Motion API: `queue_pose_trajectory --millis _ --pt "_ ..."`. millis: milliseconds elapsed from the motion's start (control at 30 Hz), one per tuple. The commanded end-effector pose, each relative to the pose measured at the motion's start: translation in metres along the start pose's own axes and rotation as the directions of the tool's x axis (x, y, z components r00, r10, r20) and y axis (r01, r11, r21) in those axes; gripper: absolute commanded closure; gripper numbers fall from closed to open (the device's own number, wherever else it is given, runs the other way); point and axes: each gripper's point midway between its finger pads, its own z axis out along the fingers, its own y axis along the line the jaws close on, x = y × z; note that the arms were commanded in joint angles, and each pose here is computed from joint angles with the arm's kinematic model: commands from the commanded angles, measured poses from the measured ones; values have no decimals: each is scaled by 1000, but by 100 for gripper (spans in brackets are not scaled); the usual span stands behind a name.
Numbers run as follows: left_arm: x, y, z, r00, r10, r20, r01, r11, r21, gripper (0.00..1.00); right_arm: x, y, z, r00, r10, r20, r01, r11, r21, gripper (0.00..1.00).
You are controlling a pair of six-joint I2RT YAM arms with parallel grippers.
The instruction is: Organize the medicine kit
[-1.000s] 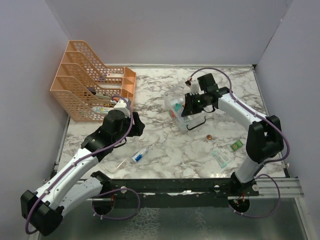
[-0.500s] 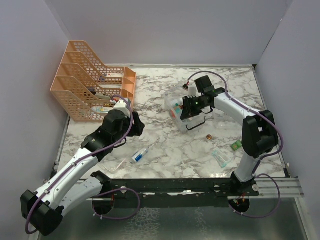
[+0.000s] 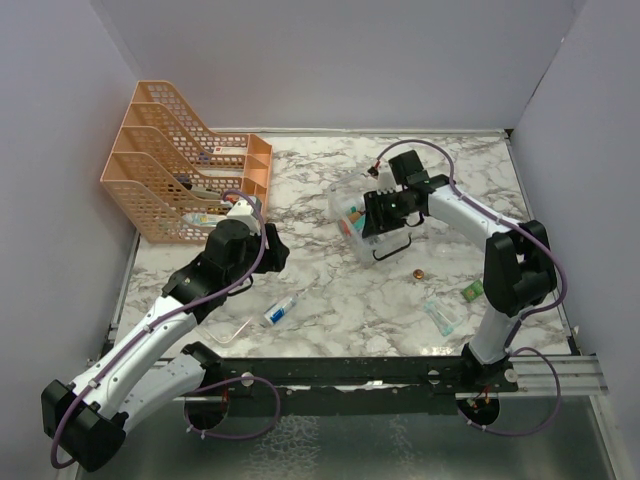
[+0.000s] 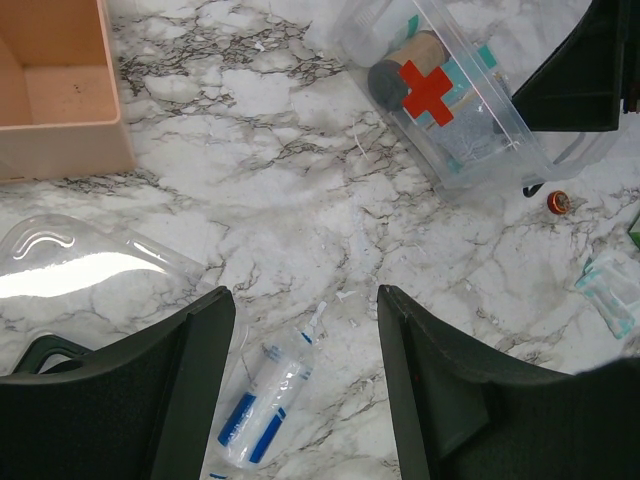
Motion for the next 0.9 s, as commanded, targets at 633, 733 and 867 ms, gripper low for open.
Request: queue_pose_trajectory --millis 633,733,867 --pt "3 4 2 1000 -15 -9 14 1000 -16 37 -49 5 -59 963 -9 271 -28 991 132 56" --pt "10 1 1 999 5 -45 -4 1000 8 36 -51 20 -83 944 11 330 -44 995 92 56" --pt "31 -13 -2 989 55 -140 -40 993 110 30 -41 39 -108 922 37 385 -54 998 34 55"
